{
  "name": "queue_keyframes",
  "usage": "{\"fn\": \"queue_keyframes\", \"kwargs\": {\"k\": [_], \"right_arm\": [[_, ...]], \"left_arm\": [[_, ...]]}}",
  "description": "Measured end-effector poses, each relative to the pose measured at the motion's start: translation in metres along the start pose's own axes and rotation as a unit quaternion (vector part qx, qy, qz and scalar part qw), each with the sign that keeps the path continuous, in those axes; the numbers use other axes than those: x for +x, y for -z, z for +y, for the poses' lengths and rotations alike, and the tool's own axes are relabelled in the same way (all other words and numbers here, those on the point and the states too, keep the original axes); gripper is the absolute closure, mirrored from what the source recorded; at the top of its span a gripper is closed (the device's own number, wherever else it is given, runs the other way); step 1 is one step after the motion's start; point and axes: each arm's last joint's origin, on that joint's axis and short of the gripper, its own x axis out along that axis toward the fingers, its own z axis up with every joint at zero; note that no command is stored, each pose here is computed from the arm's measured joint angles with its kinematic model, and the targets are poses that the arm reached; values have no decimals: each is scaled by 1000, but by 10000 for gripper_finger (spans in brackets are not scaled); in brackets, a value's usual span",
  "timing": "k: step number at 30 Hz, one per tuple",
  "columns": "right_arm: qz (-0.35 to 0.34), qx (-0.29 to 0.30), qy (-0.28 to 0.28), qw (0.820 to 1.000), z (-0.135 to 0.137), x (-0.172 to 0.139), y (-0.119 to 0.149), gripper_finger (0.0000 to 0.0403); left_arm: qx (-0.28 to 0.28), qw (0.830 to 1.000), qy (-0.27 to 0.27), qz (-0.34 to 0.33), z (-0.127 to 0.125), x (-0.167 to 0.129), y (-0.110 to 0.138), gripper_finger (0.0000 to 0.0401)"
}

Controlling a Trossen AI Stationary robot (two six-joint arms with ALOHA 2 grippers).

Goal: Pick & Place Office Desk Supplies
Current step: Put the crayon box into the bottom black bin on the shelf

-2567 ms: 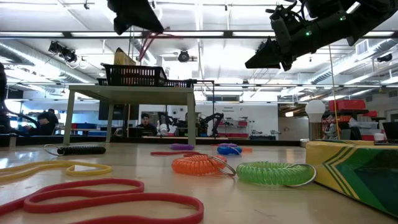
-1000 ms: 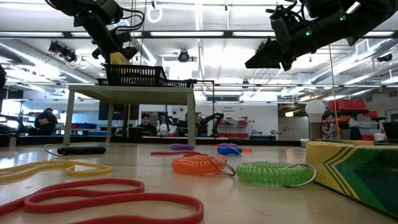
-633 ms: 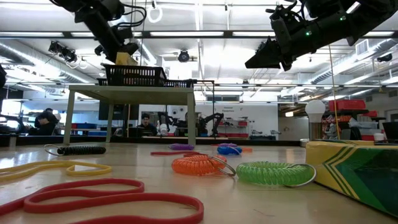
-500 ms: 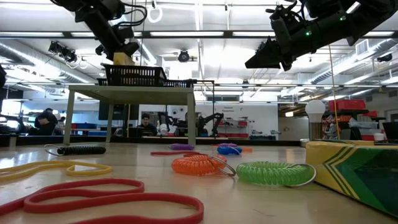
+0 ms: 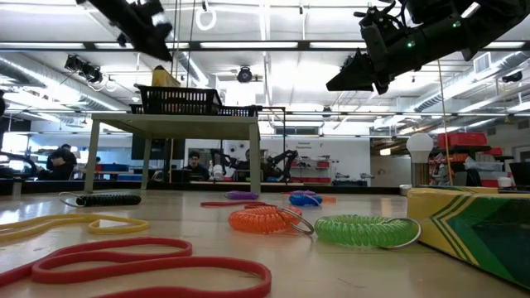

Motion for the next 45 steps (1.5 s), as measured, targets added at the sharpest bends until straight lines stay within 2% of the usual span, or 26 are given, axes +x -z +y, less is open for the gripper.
{"fn": "queue_keyframes", "kwargs": {"k": [3, 8, 13, 18, 22, 25, 28, 36, 40, 45], "right_arm": [[0, 0, 0, 1000, 0, 0, 0, 366], [0, 0, 0, 1000, 0, 0, 0, 366], [0, 0, 0, 1000, 0, 0, 0, 366], [0, 0, 0, 1000, 0, 0, 0, 366], [-1, 0, 0, 1000, 0, 0, 0, 366], [-12, -27, 4, 1000, -2, 0, -3, 366], [-11, -45, 5, 999, -2, 0, -2, 366], [-20, -46, 2, 999, -2, 0, -4, 366], [-46, -76, 4, 996, -1, 1, -9, 366], [-83, -38, -2, 996, 1, -1, -17, 366]], "left_arm": [[10, 998, 48, -27, -16, -16, 2, 341], [41, 990, 129, -49, -57, -26, 17, 393], [69, 977, 181, -93, -104, -37, 34, 394], [71, 959, 237, -136, -146, -53, 52, 394], [74, 950, 280, -117, -173, -59, 71, 394], [67, 944, 304, -109, -192, -60, 83, 394], [66, 939, 322, -104, -210, -60, 95, 394], [32, 926, 365, -92, -257, -49, 126, 394], [14, 906, 415, -81, -279, -41, 141, 394], [0, 884, 460, -80, -299, -35, 157, 394]]}}
